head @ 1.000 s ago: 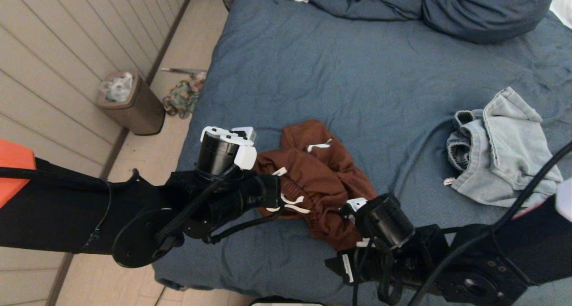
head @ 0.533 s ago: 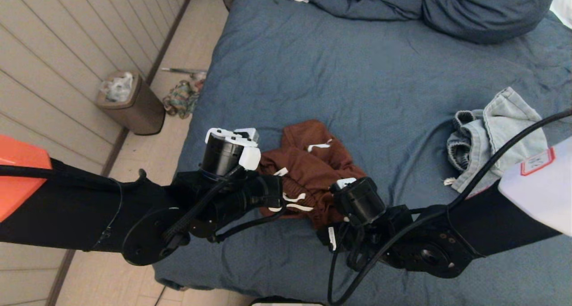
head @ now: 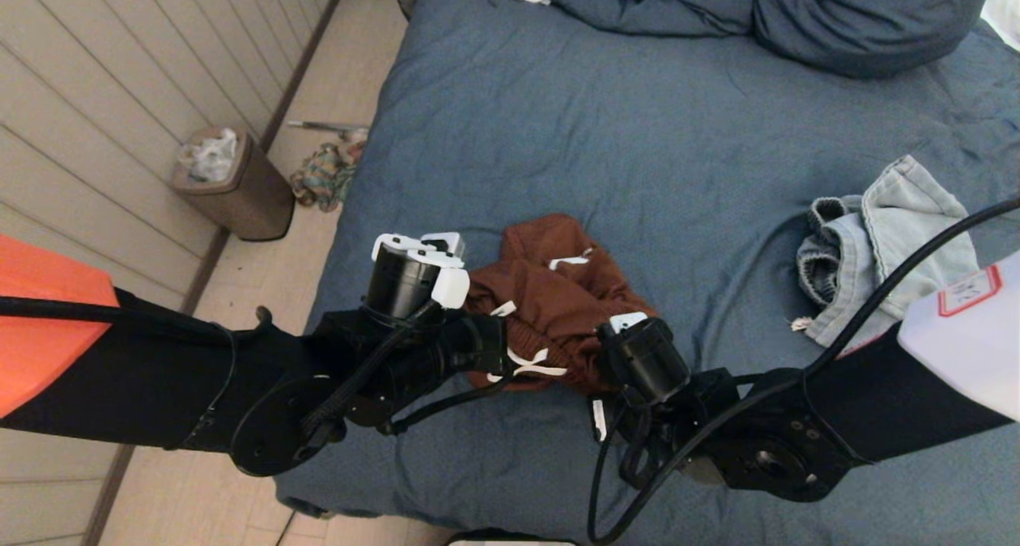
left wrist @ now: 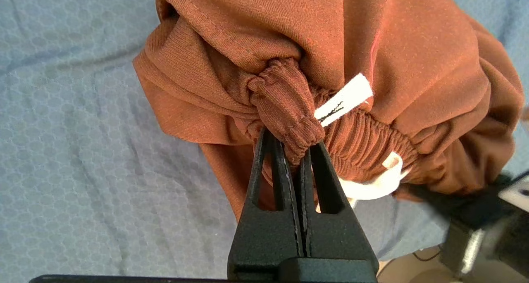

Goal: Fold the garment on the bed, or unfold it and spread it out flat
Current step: Unford the brown shorts

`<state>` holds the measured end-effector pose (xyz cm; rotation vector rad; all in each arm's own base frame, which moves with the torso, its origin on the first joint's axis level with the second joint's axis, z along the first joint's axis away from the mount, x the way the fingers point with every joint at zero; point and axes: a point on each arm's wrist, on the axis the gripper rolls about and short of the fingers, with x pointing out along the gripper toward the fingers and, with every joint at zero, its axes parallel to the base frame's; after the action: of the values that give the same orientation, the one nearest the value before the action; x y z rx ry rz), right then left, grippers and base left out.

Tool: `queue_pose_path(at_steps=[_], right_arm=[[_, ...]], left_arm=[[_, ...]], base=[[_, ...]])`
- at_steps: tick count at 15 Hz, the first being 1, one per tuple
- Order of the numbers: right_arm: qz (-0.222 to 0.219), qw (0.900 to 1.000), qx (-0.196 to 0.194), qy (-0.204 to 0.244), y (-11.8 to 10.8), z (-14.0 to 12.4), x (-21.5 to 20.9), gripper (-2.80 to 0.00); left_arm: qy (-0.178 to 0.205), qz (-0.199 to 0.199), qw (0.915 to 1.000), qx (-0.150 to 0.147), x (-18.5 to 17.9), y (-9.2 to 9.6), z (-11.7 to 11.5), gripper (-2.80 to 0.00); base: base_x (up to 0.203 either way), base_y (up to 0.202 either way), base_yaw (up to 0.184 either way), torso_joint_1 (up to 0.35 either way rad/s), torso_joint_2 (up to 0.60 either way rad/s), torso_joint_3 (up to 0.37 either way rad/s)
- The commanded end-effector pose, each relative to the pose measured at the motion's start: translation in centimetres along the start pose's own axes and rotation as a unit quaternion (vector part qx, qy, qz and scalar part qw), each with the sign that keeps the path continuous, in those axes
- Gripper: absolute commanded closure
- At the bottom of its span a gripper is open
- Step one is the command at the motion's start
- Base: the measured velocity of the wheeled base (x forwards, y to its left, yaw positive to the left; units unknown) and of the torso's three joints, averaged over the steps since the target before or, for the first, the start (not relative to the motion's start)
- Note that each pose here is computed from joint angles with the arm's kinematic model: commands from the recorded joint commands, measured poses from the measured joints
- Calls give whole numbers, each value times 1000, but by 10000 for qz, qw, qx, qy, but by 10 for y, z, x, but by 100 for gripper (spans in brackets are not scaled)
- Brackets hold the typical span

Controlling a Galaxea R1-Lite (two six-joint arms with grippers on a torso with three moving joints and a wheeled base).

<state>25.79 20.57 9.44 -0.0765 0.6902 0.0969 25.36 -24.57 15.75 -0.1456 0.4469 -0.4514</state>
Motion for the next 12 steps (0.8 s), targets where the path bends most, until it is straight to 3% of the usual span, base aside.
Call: queue_pose_path(at_steps=[1, 3, 6, 10, 12], right_arm=[[58, 9999, 58, -134, -4, 4, -14, 0], [157, 9992, 148, -343, -10, 11, -33, 0], [372, 9966, 272, -688, -22, 23, -71, 0], [869, 9890, 374, -1137, -35, 36, -130, 0], [1090, 9860, 321, -1220, -44, 40, -161, 0]], left_arm=[[-10, 6, 10000, -14, 0, 0, 0, 0], [-116, -22, 9999, -36, -7, 0, 7, 0], [-539, -55, 9984, -162, -35, 6, 35, 0], [-1012, -249, 9942, -279, -95, 9, 66, 0], [-1075, -362, 9932, -272, -125, 9, 73, 0]], base=[[0, 0, 0, 0, 0, 0], [0, 0, 0, 0, 0, 0], [0, 0, 0, 0, 0, 0], [0, 0, 0, 0, 0, 0], [0, 0, 0, 0, 0, 0]])
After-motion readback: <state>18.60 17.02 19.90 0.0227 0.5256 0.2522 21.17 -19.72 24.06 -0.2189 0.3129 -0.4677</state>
